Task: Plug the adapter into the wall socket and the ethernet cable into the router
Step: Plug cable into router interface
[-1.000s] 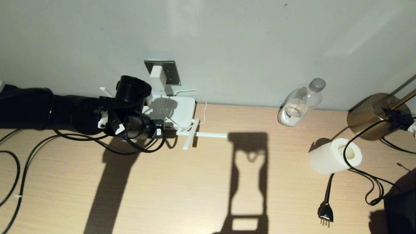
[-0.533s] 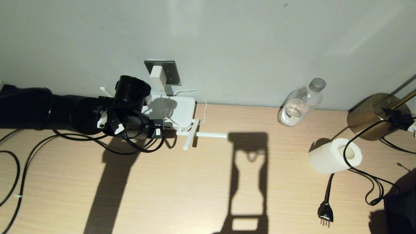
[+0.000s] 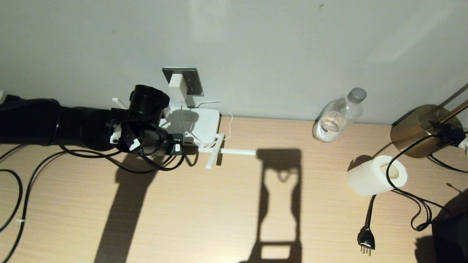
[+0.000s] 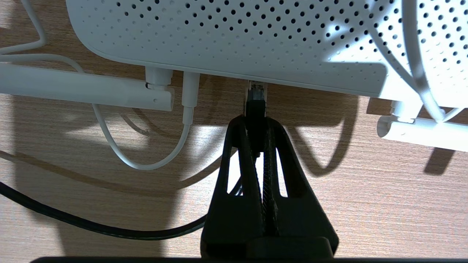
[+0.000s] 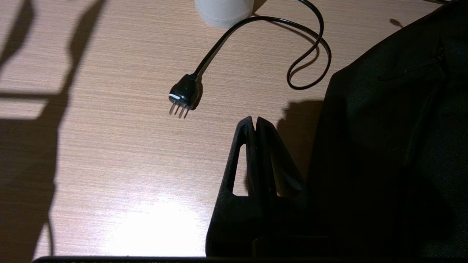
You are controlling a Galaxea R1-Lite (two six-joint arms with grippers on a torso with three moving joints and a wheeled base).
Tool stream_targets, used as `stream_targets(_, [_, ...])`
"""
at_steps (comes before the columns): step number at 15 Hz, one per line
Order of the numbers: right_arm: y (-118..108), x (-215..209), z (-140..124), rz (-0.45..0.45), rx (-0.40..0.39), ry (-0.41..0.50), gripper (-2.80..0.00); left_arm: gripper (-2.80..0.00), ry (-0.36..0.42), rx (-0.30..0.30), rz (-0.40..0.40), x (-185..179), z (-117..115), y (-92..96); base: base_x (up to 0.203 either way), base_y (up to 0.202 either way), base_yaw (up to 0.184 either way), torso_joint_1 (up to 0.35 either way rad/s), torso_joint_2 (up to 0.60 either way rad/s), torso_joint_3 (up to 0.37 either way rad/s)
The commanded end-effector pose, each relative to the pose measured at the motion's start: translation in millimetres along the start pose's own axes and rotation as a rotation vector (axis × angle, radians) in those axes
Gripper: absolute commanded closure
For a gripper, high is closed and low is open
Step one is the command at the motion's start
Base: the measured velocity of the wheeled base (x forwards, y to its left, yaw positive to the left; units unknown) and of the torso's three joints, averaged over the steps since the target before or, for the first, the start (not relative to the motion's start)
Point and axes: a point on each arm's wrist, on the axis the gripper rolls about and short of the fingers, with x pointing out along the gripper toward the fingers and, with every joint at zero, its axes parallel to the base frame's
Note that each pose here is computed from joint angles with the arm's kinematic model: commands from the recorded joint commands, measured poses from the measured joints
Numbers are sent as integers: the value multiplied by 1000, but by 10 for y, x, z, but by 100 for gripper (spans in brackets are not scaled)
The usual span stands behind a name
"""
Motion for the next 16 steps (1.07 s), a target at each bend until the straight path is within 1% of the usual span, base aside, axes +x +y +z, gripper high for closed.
stream_targets(1, [0,0,-1,0,-1,1,0,0,0,-1,2,19,6,-5,0,0,0,0,0,0])
stream_targets(6, [0,0,-1,0,-1,1,0,0,-13,-5,-1,4,45,-9,0,0,0,0,0,0])
stream_targets(16, [0,1,0,1,-1,2,0,0,2,-1,6,51,15,-16,0,0,0,0,0,0])
